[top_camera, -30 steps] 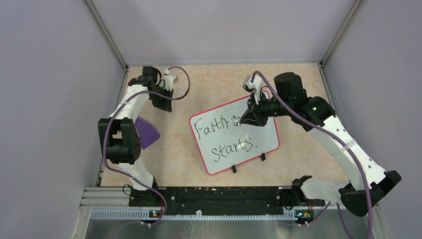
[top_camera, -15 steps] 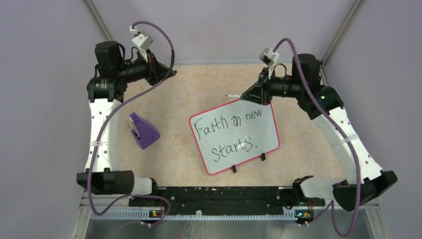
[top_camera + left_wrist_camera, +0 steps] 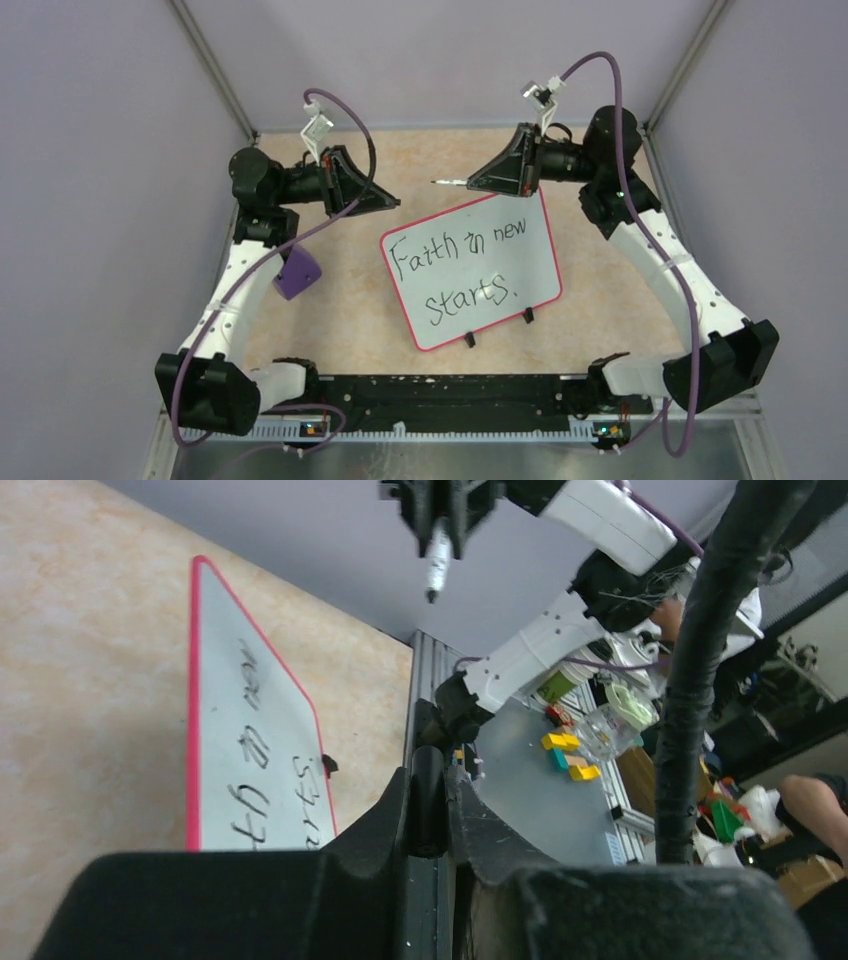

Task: Write a sentence on the whiteboard
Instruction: Insert the whiteboard marker without the cap into the pen cap.

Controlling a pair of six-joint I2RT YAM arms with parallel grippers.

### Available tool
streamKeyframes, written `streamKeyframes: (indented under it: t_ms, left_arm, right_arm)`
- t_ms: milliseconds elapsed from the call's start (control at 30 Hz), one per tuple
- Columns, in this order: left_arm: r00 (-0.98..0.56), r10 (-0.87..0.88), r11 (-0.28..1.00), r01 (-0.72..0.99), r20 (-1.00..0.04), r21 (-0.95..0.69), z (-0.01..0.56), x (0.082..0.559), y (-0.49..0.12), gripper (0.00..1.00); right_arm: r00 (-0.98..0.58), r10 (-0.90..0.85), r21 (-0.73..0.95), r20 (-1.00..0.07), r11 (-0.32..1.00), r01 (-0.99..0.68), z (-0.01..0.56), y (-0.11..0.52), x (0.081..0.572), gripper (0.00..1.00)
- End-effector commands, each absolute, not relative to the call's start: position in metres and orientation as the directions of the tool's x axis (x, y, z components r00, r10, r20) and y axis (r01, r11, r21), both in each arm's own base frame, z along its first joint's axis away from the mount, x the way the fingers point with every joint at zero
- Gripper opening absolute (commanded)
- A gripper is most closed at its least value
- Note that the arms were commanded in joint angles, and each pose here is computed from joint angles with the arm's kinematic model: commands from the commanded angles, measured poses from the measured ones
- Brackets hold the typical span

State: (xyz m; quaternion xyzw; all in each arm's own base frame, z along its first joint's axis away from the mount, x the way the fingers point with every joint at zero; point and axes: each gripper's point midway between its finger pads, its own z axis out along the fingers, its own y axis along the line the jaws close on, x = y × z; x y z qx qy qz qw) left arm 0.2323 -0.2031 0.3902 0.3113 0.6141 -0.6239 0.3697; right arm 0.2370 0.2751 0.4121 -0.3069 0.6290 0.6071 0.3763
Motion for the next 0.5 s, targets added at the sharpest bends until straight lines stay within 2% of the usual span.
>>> streamKeyframes:
  t_ms: [0,233,467]
  left_arm:
    - [-0.405,-0.108,-0.052,0.914,-0.908,-0.401,0.427,0.193,-0.213,0.00]
    - [-0.415,-0.129,-0.006,0.909,-0.901,-0.417,0.421,0.206,-0.213,0.00]
    - [-0.420,-0.131,-0.015,0.906,-0.898,-0.422,0.419,0.198,-0.213,0.00]
  right_arm:
    - [-0.493,0.099,0.491,-0.864,-0.046,-0.870,0.443,0.283,0.217,0.00]
    - [-0.495,0.091,0.498,-0.864,0.007,-0.867,0.433,0.283,0.227,0.00]
    - [-0.517,0.086,0.515,-0.852,-0.038,-0.856,0.429,0.284,0.218,0.00]
